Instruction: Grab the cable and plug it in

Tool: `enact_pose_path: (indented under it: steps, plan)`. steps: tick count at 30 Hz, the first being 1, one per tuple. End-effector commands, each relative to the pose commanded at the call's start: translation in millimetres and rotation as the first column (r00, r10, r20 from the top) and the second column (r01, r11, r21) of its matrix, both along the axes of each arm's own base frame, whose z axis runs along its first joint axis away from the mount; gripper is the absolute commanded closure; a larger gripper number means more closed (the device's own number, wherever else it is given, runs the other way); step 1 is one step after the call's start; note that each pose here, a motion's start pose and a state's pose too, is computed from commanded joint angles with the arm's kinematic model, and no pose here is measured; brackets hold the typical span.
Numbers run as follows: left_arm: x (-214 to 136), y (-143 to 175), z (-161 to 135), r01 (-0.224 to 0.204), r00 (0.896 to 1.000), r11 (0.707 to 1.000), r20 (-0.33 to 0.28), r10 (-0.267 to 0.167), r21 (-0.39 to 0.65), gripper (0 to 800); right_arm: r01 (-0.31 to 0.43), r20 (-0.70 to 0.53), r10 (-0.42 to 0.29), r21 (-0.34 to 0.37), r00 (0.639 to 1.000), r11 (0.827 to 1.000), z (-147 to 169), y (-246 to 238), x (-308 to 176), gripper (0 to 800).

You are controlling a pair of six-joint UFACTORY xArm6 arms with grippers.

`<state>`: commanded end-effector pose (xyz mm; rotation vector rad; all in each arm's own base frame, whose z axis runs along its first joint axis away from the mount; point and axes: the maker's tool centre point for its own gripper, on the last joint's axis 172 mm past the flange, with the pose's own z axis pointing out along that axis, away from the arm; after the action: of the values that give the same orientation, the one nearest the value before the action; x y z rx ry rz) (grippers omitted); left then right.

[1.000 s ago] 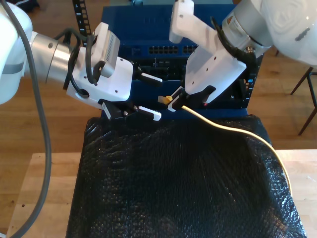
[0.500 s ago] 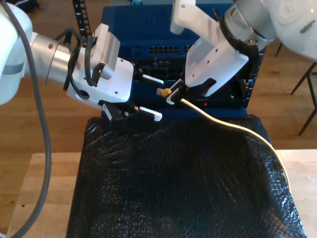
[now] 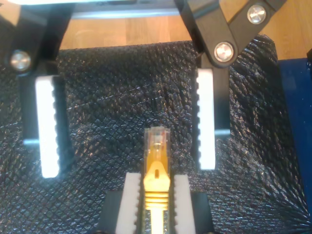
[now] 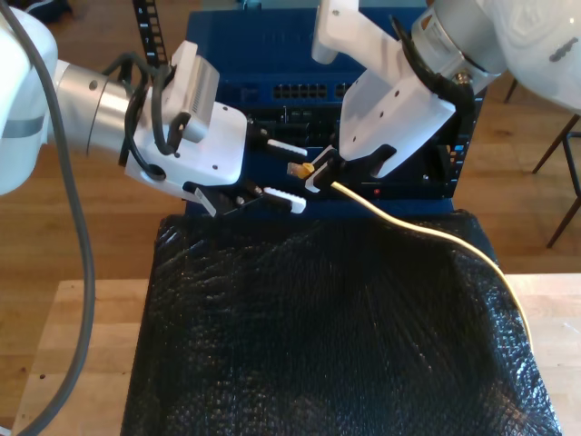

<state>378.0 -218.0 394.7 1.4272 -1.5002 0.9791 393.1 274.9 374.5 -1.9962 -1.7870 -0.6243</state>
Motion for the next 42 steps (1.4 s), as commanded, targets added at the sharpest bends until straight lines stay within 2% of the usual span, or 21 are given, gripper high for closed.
enact_pose_path:
  steps: [13, 22, 24, 28, 42]
  plan:
    - [0.8, 0.9, -1.0, -0.002, 1.0, 1.0, 0.0, 0.002, 0.002, 254, 0.002, 0.005, -0.002, 0.002, 1.0, 1.0, 2.1, -1.4, 0.4, 793]
    - [2.4, 2.1, -1.1, -0.006, 1.0, 1.0, 0.005, 0.006, 0.005, 316, 0.0, 0.006, 0.0, 0.001, 1.0, 1.0, 1.3, -2.2, 0.1, 793]
    - [4.0, 4.0, -0.6, -0.012, 1.0, 1.0, 0.007, 0.012, 0.005, 320, 0.0, 0.006, 0.0, 0.001, 1.0, 1.0, 1.3, -2.2, 0.1, 793]
    - [15.6, 22.0, -4.5, -0.057, 0.998, 0.998, 0.009, 0.057, 0.002, 347, 0.002, 0.007, -0.002, 0.0, 1.0, 1.0, 0.6, -4.7, 1.5, 793]
    - [13.1, 21.4, -8.2, -0.051, 0.999, 0.999, -0.005, 0.051, -0.004, 354, 0.0, 0.004, 0.0, 0.008, 1.0, 1.0, 2.1, -3.0, 0.6, 793]
